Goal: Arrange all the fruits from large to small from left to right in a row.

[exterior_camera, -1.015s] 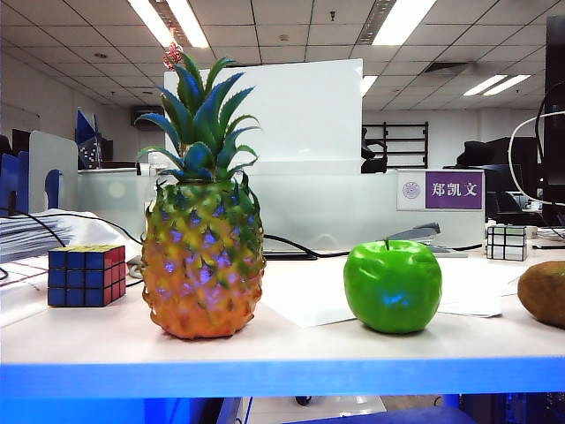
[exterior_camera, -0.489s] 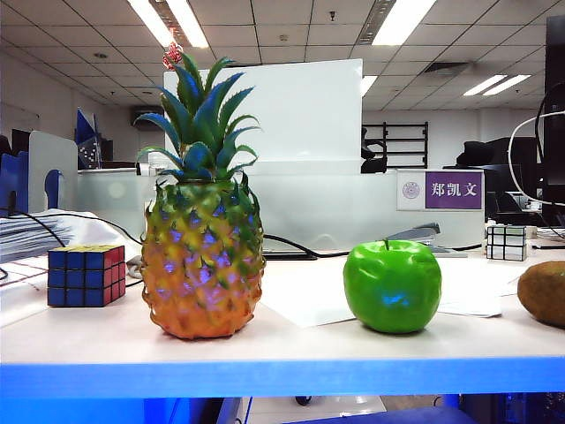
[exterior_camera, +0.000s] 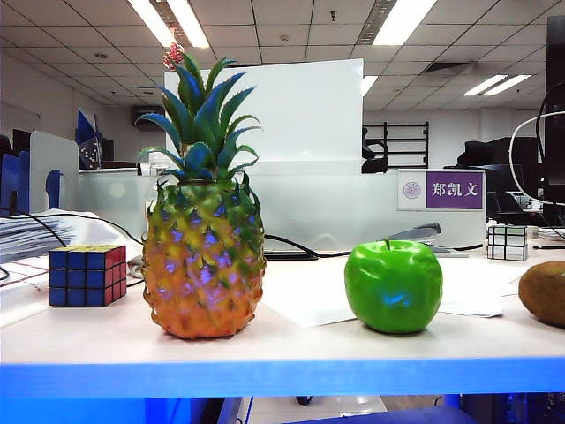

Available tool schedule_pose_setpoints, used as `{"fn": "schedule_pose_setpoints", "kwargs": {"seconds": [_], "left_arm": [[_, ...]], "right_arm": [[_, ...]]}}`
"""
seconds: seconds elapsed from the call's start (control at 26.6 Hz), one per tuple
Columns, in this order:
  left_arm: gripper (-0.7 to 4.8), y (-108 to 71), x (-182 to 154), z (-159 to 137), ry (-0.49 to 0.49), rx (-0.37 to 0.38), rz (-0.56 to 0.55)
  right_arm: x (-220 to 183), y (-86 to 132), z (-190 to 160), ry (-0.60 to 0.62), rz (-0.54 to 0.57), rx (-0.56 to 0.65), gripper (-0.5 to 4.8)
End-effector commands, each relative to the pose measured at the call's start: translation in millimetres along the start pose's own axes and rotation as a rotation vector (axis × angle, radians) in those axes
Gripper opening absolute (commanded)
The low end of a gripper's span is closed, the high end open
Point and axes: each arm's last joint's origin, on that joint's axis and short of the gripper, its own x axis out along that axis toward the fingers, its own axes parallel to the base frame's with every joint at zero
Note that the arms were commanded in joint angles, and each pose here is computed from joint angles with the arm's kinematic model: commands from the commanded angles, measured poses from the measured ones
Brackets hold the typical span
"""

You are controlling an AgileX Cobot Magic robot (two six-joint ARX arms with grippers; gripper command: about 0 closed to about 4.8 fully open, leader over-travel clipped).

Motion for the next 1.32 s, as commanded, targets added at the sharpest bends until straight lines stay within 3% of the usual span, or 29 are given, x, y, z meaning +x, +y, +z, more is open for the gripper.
{"fn": "schedule_pose_setpoints", "kwargs": {"seconds": [0.04, 0.64, 0.98, 1.32], "left_arm": [[-0.05, -0.2, 0, 1, -0.014, 0.001, -0.002], [-0.05, -0.2, 0, 1, -0.014, 0.001, -0.002], [-0.05, -0.1, 0, 2, -0.014, 0.001, -0.002], [-0.05, -0.1, 0, 2, -0.014, 0.001, -0.002]], "right_arm": [[-1, 0, 3, -0.02, 0.002, 0.011, 0.0], [0, -2, 3, -0.026, -0.016, 0.01, 0.0], [9, -26, -11, -0.037, -0.283, 0.018, 0.0], [17, -33, -26, -0.112, -0.152, 0.077, 0.0]]}}
